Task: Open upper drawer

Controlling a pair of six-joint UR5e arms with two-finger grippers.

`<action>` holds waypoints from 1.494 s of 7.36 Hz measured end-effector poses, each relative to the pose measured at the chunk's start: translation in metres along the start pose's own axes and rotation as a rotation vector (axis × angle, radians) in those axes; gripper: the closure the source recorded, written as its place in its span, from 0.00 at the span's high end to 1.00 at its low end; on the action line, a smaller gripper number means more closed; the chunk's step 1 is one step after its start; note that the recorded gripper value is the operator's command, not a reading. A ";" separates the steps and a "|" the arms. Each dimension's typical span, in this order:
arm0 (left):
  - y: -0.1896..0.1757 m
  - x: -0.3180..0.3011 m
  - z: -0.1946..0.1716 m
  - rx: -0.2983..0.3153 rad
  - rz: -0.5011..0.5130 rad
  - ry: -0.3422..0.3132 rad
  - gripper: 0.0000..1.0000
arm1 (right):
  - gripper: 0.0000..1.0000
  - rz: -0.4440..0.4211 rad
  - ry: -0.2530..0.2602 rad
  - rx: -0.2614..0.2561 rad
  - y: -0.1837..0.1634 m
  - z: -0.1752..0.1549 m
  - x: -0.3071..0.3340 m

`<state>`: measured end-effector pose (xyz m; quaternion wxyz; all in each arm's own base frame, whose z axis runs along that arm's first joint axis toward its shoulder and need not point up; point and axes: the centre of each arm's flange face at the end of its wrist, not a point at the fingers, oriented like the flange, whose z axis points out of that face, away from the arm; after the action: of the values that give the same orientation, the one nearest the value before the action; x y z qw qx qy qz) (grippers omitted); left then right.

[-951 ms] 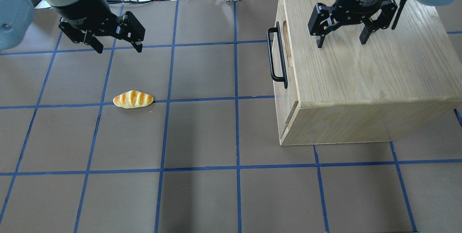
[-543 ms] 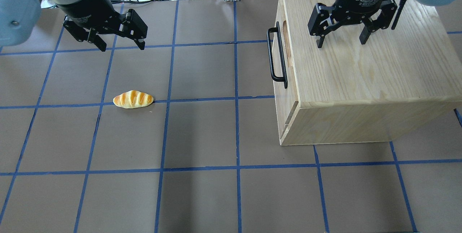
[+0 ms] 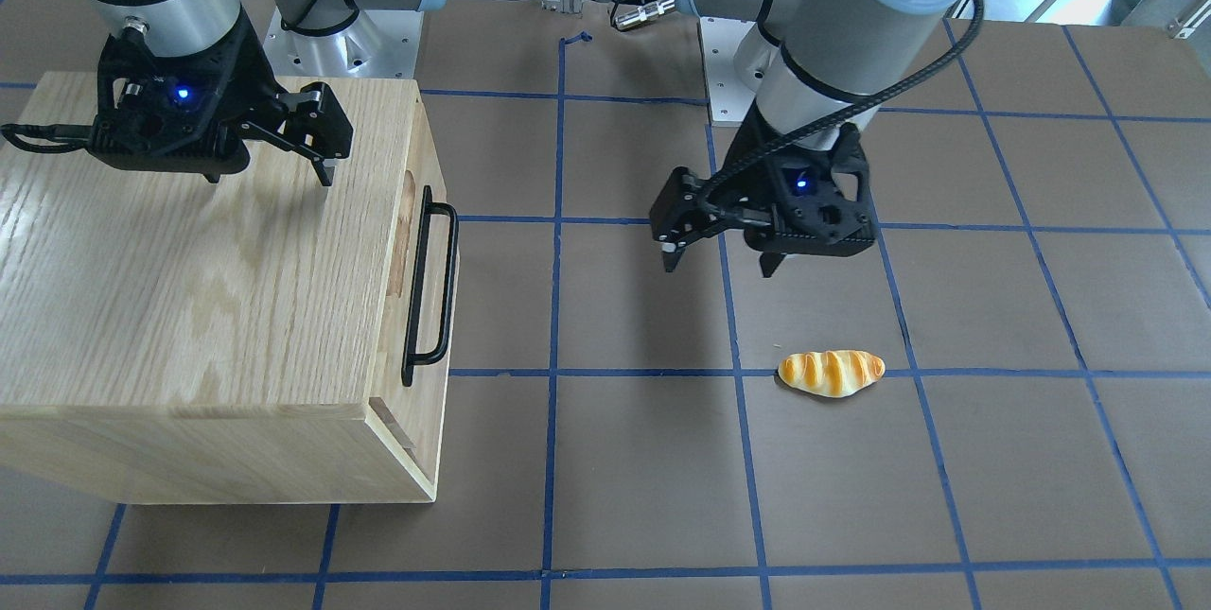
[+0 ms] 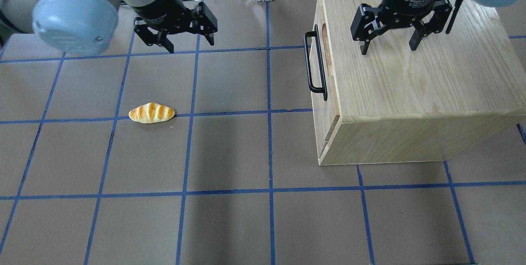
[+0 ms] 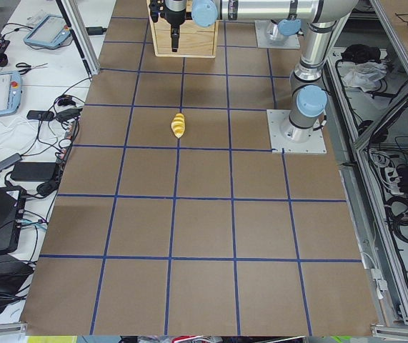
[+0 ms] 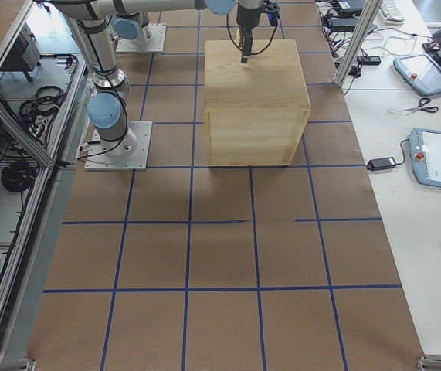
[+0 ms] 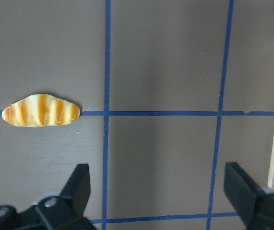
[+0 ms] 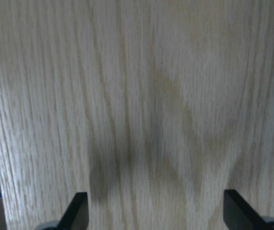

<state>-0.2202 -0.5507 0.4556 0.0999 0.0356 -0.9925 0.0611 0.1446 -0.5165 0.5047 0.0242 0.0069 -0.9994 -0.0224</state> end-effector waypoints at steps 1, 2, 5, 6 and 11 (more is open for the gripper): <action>0.003 0.030 0.014 0.000 -0.008 0.072 1.00 | 1.00 0.001 0.000 0.000 0.000 0.000 0.000; 0.007 0.058 0.029 0.000 -0.003 0.140 1.00 | 1.00 0.001 0.000 0.000 0.000 0.000 0.000; 0.019 0.109 0.071 -0.041 0.009 0.241 1.00 | 1.00 0.000 0.000 0.000 0.000 0.000 0.000; 0.024 0.119 0.080 -0.057 0.018 0.243 1.00 | 1.00 0.000 0.000 0.000 0.000 0.000 0.000; 0.032 0.133 0.099 -0.082 0.023 0.254 1.00 | 1.00 0.001 0.000 0.000 0.000 0.000 0.000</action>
<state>-0.3723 -0.5394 0.3829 0.2257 0.0122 -0.9738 0.0257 0.1446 -0.5165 0.5048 0.0242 0.0066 -0.9994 -0.0222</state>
